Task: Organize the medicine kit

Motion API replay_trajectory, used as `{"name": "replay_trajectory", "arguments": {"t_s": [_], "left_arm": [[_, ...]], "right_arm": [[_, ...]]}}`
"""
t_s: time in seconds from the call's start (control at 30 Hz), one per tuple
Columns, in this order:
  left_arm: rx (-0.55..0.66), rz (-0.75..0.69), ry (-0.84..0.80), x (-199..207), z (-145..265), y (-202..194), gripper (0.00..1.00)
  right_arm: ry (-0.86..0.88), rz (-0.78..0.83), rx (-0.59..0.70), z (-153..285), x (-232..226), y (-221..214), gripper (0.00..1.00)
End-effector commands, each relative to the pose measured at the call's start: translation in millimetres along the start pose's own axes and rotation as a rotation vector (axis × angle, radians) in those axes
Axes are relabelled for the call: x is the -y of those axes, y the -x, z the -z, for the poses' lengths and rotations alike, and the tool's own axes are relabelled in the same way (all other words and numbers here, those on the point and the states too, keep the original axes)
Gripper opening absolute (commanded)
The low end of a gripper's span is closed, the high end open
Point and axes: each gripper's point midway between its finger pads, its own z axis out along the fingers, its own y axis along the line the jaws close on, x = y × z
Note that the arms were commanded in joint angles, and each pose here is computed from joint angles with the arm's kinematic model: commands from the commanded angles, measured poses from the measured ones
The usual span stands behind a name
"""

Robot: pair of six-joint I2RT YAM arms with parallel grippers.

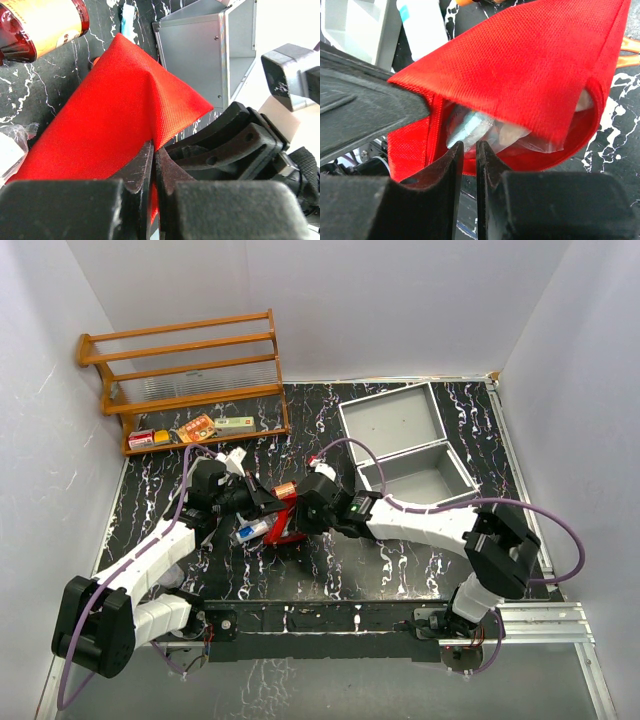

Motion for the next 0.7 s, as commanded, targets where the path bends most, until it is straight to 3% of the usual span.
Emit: {"name": "replay_trajectory", "arguments": {"t_s": [0.0,0.47,0.67], "left_arm": [[0.004,-0.044,-0.057,18.2,6.4,3.5,0.0],[-0.03,-0.059,-0.089,30.1,11.0,1.3,0.0],[-0.026,-0.089,-0.072,31.3,13.3,4.5,0.0]], "right_arm": [[0.014,-0.008,0.053,-4.5,-9.1,11.8,0.13],[-0.038,-0.052,0.188,-10.8,-8.0,40.4,0.06],[0.014,-0.055,0.215,12.9,-19.0,49.3,0.07]]}}
